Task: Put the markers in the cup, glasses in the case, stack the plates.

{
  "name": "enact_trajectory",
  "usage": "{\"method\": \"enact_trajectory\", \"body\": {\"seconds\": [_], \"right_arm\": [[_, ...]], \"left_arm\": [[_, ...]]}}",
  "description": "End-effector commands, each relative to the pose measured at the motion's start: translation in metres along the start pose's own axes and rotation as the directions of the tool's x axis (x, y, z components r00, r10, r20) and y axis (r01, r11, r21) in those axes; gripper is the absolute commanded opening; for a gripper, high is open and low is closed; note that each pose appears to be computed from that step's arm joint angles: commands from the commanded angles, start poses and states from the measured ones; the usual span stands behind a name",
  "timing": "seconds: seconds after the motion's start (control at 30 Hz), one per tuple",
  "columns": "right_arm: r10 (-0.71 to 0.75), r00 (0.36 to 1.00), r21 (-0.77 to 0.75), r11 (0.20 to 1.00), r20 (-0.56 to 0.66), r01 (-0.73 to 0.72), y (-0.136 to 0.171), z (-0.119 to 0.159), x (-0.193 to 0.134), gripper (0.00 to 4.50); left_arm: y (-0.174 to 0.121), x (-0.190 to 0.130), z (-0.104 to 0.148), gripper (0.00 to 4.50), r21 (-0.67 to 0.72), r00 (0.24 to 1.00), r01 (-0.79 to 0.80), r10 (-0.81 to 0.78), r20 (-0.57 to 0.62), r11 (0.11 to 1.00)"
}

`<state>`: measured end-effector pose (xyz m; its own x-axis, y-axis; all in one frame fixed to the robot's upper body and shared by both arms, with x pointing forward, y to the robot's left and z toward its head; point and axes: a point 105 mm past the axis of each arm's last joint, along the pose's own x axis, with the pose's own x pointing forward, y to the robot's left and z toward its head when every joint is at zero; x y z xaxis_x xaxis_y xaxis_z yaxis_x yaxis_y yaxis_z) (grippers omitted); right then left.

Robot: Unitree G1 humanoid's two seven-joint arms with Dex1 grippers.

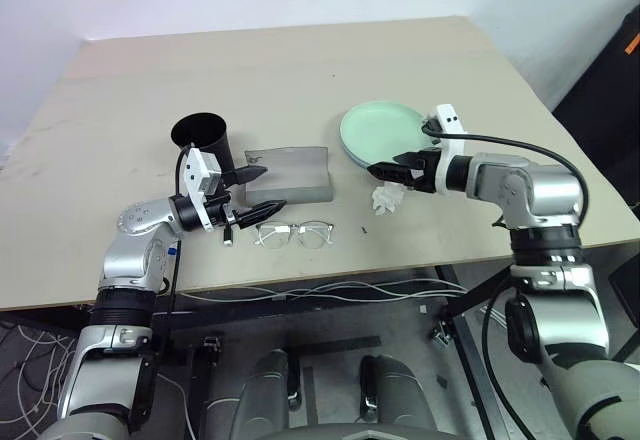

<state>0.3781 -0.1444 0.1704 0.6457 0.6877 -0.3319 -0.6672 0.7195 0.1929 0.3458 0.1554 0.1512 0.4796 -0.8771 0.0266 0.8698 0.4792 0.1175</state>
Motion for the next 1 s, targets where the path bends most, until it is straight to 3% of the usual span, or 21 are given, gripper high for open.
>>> {"method": "enact_trajectory", "body": {"seconds": [0.03,0.37,0.5,0.6,0.93,1.0], "right_arm": [[0.015,1.0,-0.06,0.998,-0.012,-0.016,0.005,-0.008,-0.005,4.48],[-0.058,0.995,-0.157,0.987,-0.08,0.045,-0.006,-0.044,0.009,4.48],[-0.059,0.995,-0.187,0.981,-0.082,0.043,-0.006,-0.047,0.011,4.48],[-0.001,0.998,-0.219,0.976,-0.064,-0.013,0.004,-0.042,0.006,3.54],[0.019,0.998,-0.283,0.959,0.052,-0.004,0.007,0.002,-0.012,0.02],[0.029,0.995,-0.293,0.956,0.095,0.0,0.008,0.016,-0.016,0.02]], "left_arm": [[0.004,-0.007,0.009,4.5,0.032,1.0,-0.018,0.017,0.026,0.999],[0.007,-0.011,0.007,4.5,0.035,1.0,-0.024,0.024,0.016,0.999],[0.008,-0.012,0.009,4.5,0.042,1.0,-0.025,0.025,0.016,0.999],[0.008,-0.013,0.01,4.5,0.045,1.0,-0.028,0.027,0.015,0.999],[0.008,-0.012,0.012,4.5,0.045,0.999,-0.038,0.037,0.021,0.998],[0.008,-0.011,0.014,4.5,0.047,0.999,-0.04,0.038,0.025,0.998]]}}
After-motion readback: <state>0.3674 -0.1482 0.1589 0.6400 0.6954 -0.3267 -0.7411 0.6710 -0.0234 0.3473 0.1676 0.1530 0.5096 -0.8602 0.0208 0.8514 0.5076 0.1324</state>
